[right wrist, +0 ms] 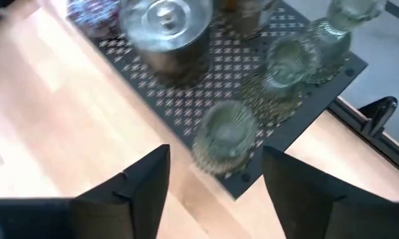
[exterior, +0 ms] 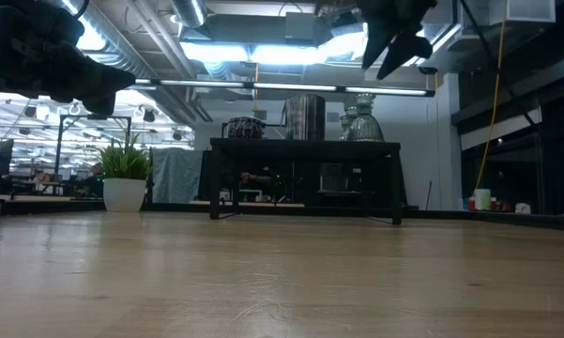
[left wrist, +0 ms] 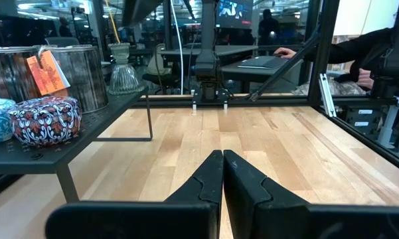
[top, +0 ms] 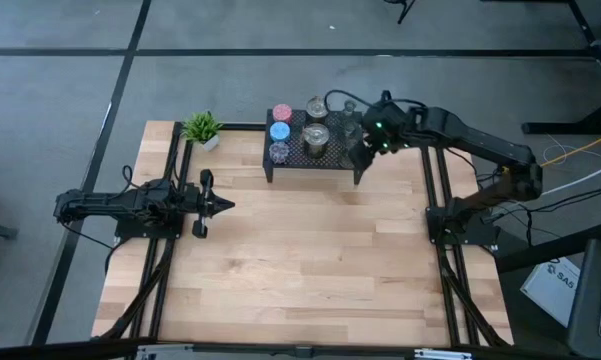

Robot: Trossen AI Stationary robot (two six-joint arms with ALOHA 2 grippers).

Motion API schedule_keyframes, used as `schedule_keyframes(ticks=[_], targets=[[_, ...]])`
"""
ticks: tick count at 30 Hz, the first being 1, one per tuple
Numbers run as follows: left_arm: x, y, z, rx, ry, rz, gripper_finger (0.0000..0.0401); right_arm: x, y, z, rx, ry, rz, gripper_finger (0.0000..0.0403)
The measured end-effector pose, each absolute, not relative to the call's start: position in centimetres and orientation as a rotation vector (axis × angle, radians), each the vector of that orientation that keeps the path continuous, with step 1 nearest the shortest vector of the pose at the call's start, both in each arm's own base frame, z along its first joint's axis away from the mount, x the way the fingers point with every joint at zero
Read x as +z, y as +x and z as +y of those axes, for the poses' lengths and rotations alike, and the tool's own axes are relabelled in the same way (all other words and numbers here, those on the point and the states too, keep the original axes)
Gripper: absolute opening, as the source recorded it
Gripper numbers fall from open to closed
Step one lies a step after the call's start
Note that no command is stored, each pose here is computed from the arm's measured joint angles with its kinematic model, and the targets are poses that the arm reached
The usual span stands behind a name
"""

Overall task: Pick & Place candle stick holders
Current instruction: Put the green candle holder on the shelf

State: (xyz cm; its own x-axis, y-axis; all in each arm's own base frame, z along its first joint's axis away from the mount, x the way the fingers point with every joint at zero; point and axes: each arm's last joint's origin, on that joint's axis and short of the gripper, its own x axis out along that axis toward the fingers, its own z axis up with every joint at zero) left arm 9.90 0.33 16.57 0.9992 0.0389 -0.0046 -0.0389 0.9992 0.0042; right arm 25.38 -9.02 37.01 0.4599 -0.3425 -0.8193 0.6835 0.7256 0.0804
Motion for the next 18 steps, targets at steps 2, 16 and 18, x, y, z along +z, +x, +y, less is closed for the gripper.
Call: schedule_keyframes(ticks=[2,16,18], targets=[[16.6,9.9,0.3,0.039,0.004,0.005,0.0006,37.0,24.9,-8.2,-0.632,0.421,0.890,0.0224],[16.6,9.9,0.3,0.039,0.004,0.005,0.0006,31.4,24.6,-4.9,-0.553,0.377,1.033,0.0056],[16.6,9.9,0.3,0.039,0.004,0.005,0.0006,30.5,24.9,-4.9,-0.546,0.372,1.017,0.0043]])
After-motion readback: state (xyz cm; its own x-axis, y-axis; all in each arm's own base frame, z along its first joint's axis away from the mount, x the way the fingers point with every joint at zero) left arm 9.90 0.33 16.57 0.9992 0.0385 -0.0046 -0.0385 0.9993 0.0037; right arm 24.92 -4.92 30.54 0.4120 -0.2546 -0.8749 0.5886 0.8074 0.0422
